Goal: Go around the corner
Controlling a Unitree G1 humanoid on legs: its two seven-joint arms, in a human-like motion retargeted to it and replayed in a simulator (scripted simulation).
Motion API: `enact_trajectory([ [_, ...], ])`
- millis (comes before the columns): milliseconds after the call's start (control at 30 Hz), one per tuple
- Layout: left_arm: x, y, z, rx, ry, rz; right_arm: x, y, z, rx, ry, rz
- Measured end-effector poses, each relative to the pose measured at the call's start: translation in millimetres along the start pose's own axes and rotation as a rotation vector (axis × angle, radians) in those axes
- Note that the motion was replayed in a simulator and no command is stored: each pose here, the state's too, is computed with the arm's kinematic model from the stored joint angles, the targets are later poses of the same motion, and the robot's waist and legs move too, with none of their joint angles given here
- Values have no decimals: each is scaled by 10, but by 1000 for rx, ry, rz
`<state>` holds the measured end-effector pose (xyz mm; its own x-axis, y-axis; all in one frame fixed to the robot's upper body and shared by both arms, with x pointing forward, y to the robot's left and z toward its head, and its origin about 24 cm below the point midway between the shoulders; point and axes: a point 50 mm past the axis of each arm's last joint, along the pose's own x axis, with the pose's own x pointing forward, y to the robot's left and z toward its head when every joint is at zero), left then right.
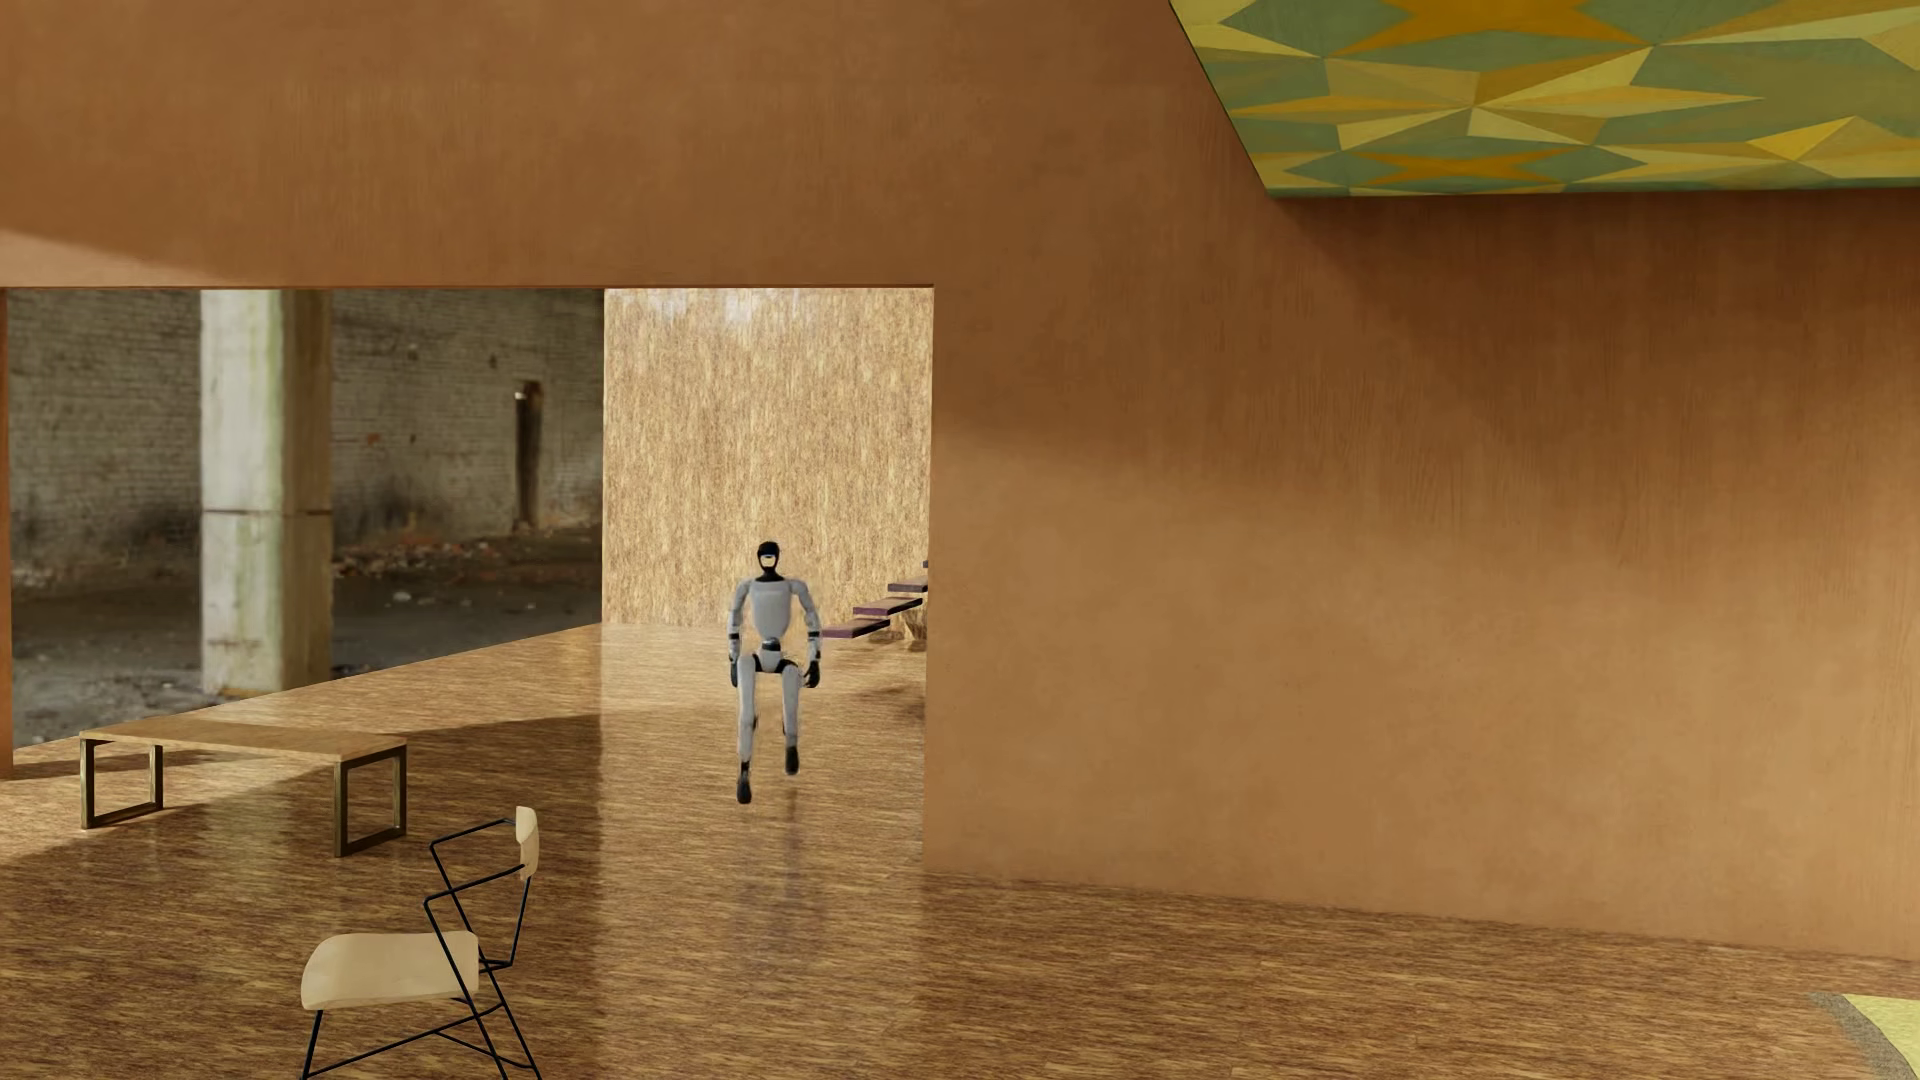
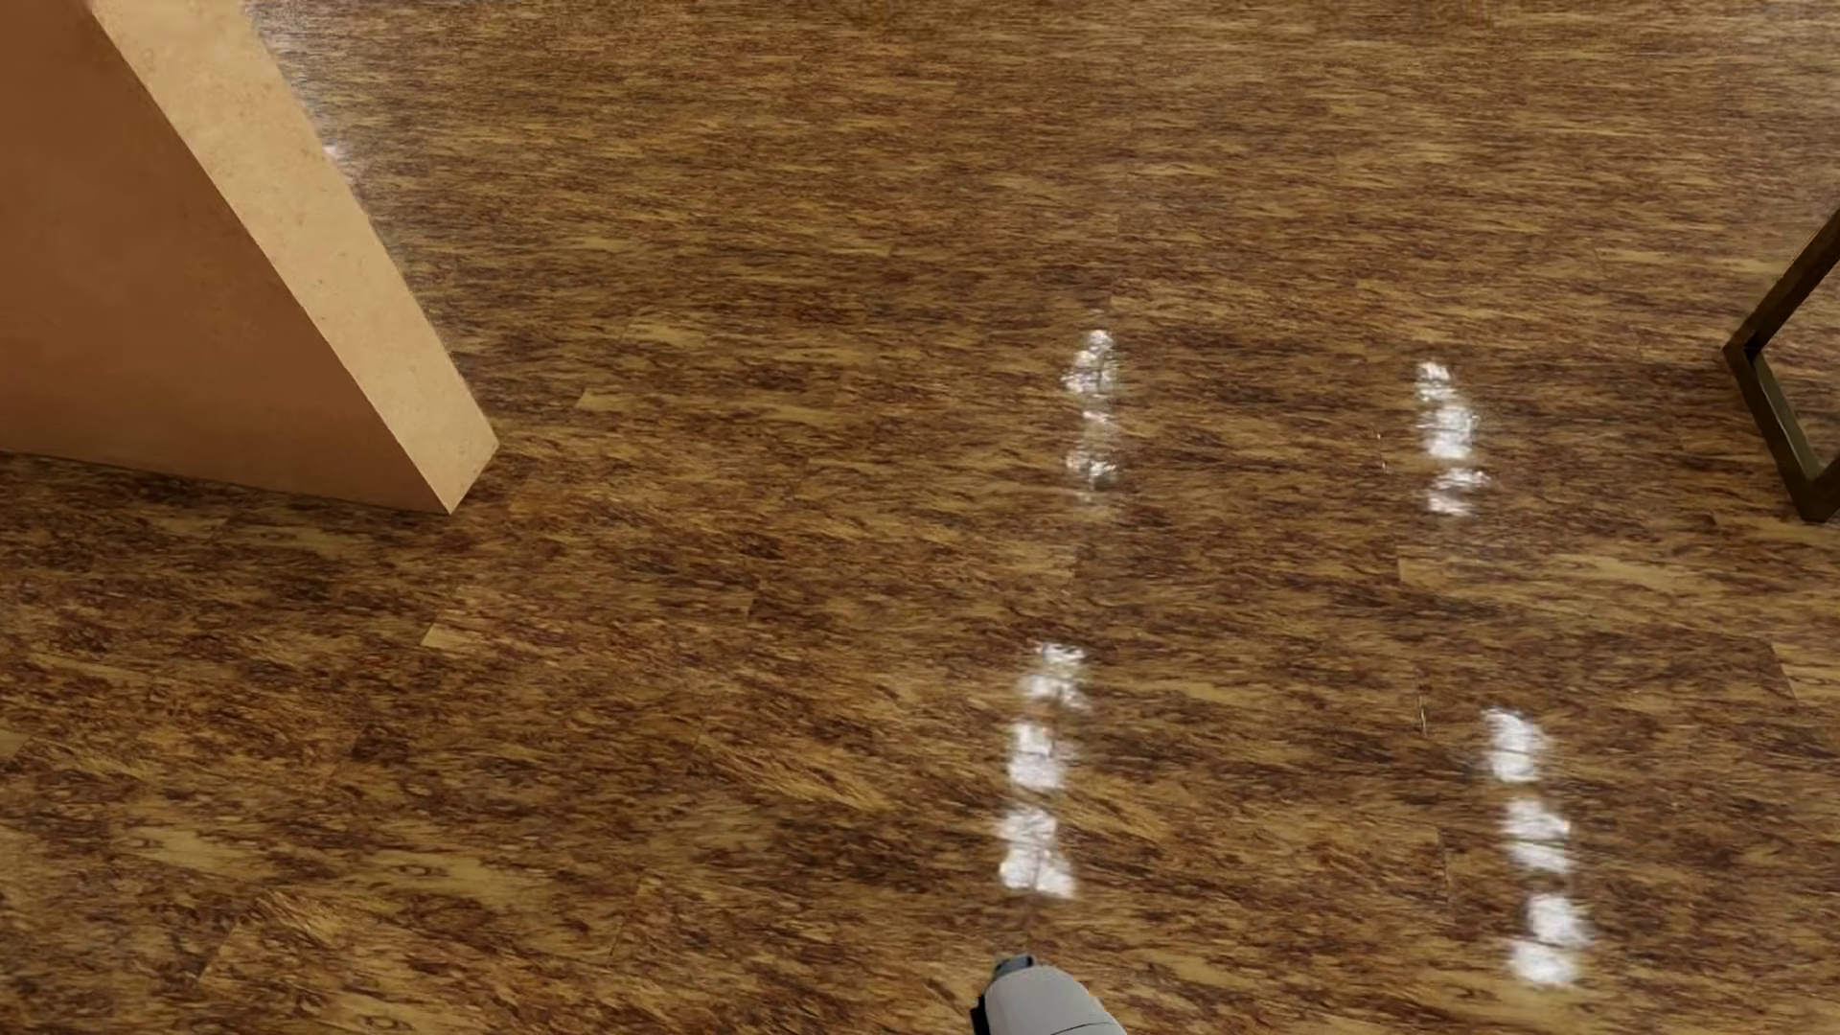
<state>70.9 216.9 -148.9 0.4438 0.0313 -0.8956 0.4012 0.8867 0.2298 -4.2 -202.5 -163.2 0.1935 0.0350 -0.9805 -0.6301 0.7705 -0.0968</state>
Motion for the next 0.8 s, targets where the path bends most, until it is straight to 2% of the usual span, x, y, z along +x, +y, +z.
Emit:
enact_trajectory([
  [67,-59,-99,-179,3,50,-27,30,-81,70,54,-11,-34],
  [167,-128,-184,-393,13,121,-53,51,-314,327,33,-94,-86],
  [333,-221,-207,-603,-2,184,-53,-109,-862,968,13,-348,-228],
  [433,-269,-262,-734,0,236,-68,-155,-999,1085,58,-394,-274],
  [533,-333,-313,-933,4,330,-83,-5,-669,680,132,-237,-199],
  [600,-283,-297,-809,-22,276,-68,45,-473,533,81,-167,-137],
  [633,-225,-273,-678,-23,228,-62,62,-406,467,124,-139,-129],
  [667,-189,-238,-547,-15,172,-56,32,-313,429,86,-148,-100],
  [700,-166,-181,-448,-24,129,-38,58,-209,276,149,-79,-88],
  [733,-127,-107,-279,-23,63,-19,39,-117,208,87,-64,-52],
  [800,-78,21,-11,-23,-35,15,2,-7,43,92,-19,-27],
])
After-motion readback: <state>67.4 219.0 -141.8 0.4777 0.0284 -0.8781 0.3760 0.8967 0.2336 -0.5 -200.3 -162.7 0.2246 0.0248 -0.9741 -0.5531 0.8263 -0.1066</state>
